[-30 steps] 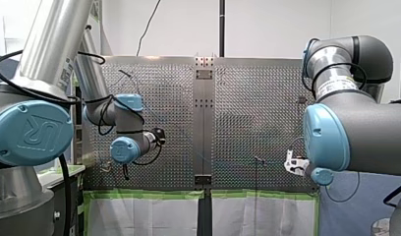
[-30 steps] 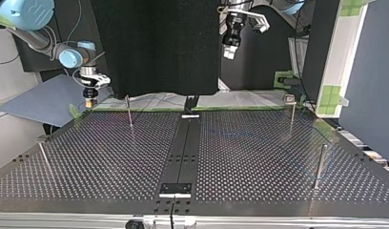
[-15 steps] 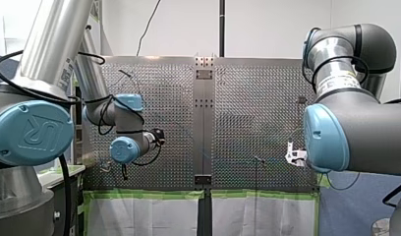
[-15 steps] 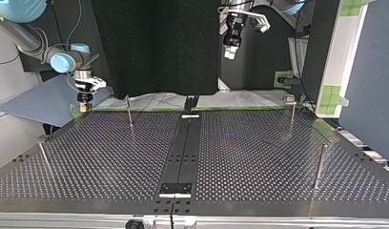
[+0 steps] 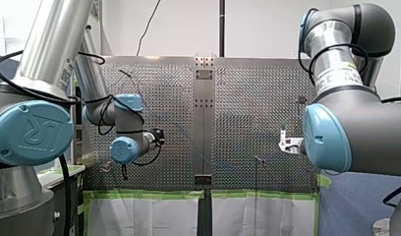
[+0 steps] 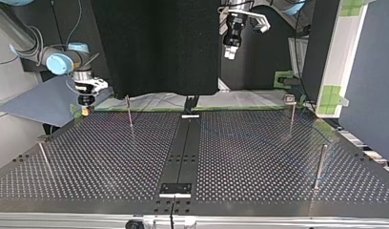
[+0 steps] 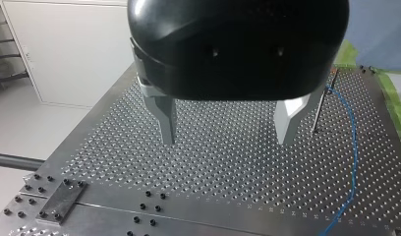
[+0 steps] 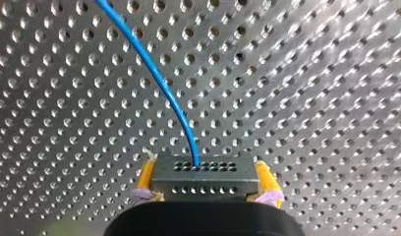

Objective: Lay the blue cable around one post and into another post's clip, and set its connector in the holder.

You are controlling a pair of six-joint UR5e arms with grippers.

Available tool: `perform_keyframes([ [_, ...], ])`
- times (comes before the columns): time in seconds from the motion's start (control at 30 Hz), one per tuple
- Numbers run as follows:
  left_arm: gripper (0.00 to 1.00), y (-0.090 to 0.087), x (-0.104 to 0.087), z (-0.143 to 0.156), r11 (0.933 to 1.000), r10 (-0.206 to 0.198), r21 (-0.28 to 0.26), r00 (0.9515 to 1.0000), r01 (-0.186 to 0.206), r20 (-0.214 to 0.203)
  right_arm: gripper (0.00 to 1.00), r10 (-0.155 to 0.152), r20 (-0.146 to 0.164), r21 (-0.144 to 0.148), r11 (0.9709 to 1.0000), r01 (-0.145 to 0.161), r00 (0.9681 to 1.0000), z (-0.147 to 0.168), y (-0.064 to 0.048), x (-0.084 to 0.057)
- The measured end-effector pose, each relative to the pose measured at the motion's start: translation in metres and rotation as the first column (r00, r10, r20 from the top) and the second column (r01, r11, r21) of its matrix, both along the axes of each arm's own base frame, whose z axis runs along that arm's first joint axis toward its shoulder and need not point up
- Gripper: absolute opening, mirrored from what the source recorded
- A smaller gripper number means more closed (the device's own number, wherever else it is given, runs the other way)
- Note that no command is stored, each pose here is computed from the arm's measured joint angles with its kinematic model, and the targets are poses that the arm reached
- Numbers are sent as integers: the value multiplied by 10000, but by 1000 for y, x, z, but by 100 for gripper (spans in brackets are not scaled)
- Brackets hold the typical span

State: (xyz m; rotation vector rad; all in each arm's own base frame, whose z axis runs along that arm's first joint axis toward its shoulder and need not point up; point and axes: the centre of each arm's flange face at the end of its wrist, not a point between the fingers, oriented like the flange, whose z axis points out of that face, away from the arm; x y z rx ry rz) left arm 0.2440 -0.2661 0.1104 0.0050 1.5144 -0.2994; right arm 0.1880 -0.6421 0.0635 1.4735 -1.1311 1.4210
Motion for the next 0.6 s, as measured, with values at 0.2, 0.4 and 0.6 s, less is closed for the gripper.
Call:
perform_keyframes([
  [0.2,100,0,0,0,10000,-3,6,10000,3,-27,0,155,-9,-113,9998,-155,9999,23,15,22],
  [0.4,100,1,-2,-2,10000,3,28,10000,-3,-79,0,177,143,-511,9986,-169,9997,56,24,51],
  [0.6,100,2,-3,-2,10000,-2,6,10000,2,-92,0,203,231,-637,9978,-188,9995,84,38,75],
])
